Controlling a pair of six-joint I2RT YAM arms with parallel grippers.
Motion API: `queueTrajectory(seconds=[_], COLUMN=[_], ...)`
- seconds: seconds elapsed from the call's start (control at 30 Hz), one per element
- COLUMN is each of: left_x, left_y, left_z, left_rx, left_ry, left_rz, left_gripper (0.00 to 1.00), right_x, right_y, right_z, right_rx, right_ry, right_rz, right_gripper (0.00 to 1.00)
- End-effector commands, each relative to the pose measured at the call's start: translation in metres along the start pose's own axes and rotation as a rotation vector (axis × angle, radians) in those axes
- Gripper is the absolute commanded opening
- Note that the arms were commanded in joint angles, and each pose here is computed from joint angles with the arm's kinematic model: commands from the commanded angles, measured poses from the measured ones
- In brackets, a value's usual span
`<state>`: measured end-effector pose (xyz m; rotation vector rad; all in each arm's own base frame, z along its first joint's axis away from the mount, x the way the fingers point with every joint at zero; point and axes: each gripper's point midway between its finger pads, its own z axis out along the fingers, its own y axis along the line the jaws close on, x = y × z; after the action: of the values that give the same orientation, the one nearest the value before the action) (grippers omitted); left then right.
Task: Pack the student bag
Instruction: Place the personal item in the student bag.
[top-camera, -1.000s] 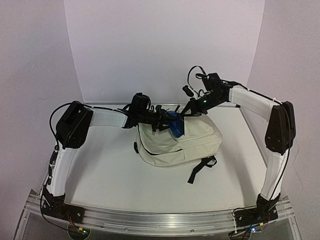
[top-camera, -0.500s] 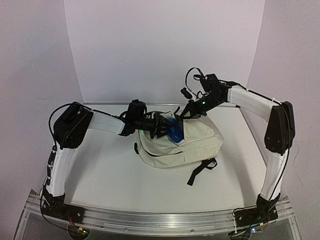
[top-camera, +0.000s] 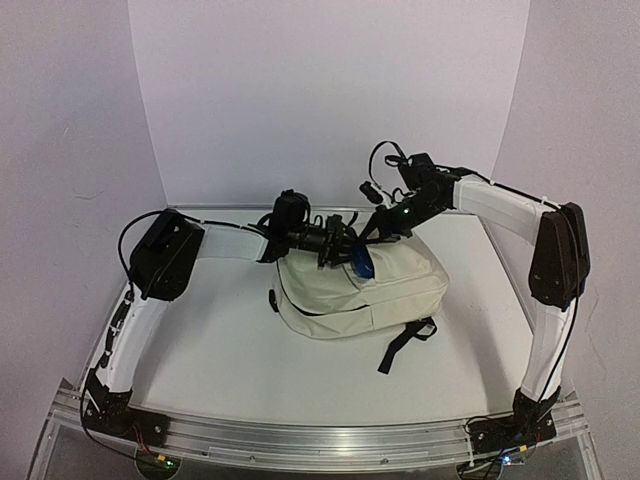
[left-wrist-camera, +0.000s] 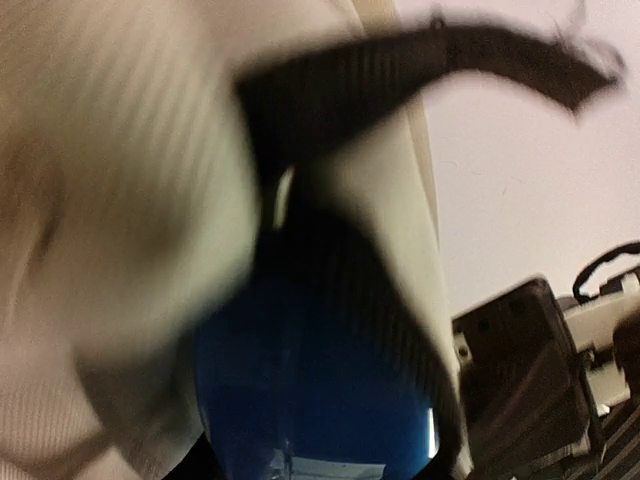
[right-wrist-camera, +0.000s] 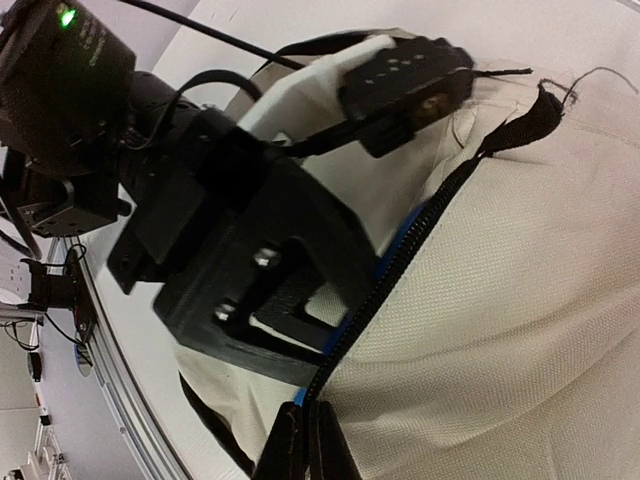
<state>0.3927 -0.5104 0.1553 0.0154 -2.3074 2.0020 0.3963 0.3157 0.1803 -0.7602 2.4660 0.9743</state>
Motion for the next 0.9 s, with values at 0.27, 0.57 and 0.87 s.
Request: queueTrajectory(seconds=[0.27,0.57,0.87], left_x=[0.014,0.024,0.004], left_y=[-0.018,-0.012,-0.013], left_z=[-0.019,-0.032,0.006], left_rx=[-0.127,-0.215,-0.138], left_ry=[-0.074,-0.091,-0.014], left_rz=[0.060,0.051,0.107], left_gripper=[0.59,0.58,0.21], right_x=[-0.012,-0.010,-0.015], right_y=[-0.002,-0.002,0.006], right_z=[-0.004,-0.004,-0.007], right_rx=[0.012,0.004,-0.035], right_ry=[-0.046,-0.043,-0.054], right_rz=[0.010,0.013,0.023], right_gripper=[0.00,0.00,0.00])
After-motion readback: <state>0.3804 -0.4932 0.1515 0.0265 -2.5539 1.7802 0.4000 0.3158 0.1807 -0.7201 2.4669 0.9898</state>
